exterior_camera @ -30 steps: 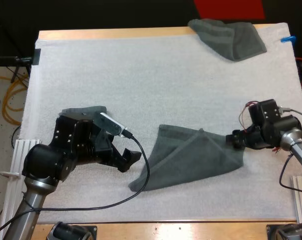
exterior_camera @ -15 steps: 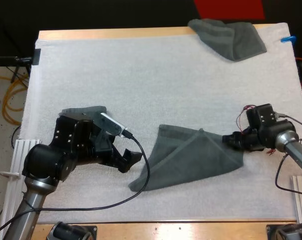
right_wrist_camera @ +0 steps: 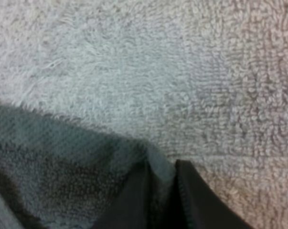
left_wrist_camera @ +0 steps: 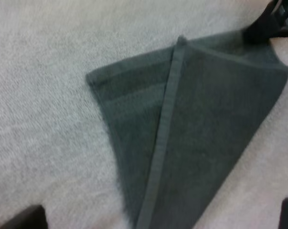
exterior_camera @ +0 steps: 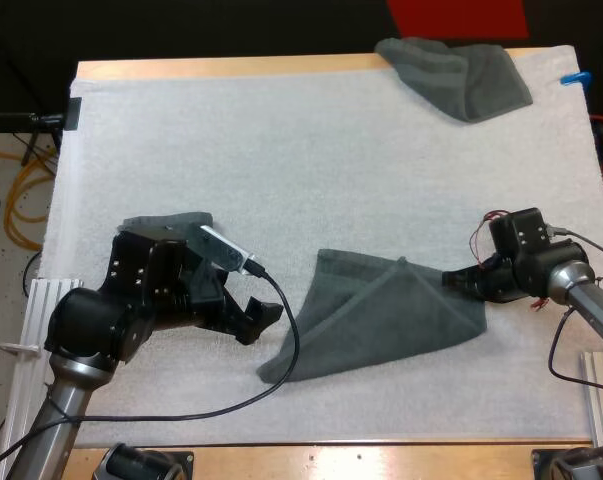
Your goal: Pick towel from pile fold and stack
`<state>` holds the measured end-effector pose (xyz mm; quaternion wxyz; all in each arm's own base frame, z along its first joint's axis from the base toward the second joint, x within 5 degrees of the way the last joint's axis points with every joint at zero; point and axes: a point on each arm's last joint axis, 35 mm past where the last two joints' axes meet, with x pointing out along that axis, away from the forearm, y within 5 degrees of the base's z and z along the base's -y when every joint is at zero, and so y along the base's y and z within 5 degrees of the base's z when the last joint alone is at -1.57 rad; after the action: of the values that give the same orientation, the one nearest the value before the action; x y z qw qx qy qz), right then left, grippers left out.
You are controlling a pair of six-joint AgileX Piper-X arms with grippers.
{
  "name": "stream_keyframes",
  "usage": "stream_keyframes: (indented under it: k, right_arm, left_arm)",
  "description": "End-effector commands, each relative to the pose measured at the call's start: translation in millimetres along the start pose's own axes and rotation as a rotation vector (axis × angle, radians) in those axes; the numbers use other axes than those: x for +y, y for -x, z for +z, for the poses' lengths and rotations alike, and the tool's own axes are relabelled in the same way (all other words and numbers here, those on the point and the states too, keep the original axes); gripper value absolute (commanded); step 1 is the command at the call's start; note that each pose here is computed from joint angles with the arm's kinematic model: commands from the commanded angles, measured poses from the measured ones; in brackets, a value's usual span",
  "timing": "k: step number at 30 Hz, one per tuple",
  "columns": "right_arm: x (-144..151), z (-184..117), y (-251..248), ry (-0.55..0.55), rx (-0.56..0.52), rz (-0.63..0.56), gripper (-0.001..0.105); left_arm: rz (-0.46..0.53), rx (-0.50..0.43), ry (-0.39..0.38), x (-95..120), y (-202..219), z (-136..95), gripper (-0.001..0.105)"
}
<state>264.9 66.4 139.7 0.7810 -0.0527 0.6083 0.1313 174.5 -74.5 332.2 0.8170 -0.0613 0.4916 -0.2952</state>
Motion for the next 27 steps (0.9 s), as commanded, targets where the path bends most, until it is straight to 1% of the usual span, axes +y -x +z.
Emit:
stream_keyframes:
  k: [1,3,5,8,10,11,13,16,17,22,24,27]
  right_arm:
    - [0,0,2,0.013,-0.003,0.005,0.000]
    - [0,1,5,0.020,-0.012,0.005,0.000]
    - [0,1,8,0.031,-0.025,0.004,0.000]
    - [0,2,12,0.039,-0.039,0.004,0.000]
    - [1,2,13,0.041,-0.042,0.004,0.000]
    - [1,2,13,0.043,-0.042,0.004,0.000]
    - [1,2,13,0.059,-0.042,0.003,0.000]
    - [1,2,13,0.063,-0.042,0.003,0.000]
    - [1,2,13,0.064,-0.042,0.003,0.000]
    - [1,2,13,0.067,-0.042,0.003,0.000]
    - [1,2,13,0.067,-0.042,0.003,0.000]
    - [1,2,13,0.067,-0.042,0.003,0.000]
  left_arm:
    - [0.020,-0.001,-0.001,0,-3,2,0.091]
    - [0.030,0.014,-0.009,0,-12,6,0.091]
    - [0.017,0.031,-0.032,-2,-26,12,0.091]
    - [0.013,0.059,-0.066,-5,-55,23,0.091]
    - [0.067,0.087,-0.088,-7,-75,31,0.090]
    - [0.087,0.104,-0.093,-7,-84,34,0.089]
    - [0.139,0.141,-0.102,-7,-105,45,0.081]
    - [0.188,0.175,-0.110,-7,-129,61,0.072]
    - [0.197,0.183,-0.111,-6,-136,67,0.071]
    - [0.208,0.225,-0.119,-1,-176,94,0.071]
    - [0.208,0.239,-0.128,1,-188,100,0.071]
    - [0.234,0.264,-0.156,2,-210,107,0.071]
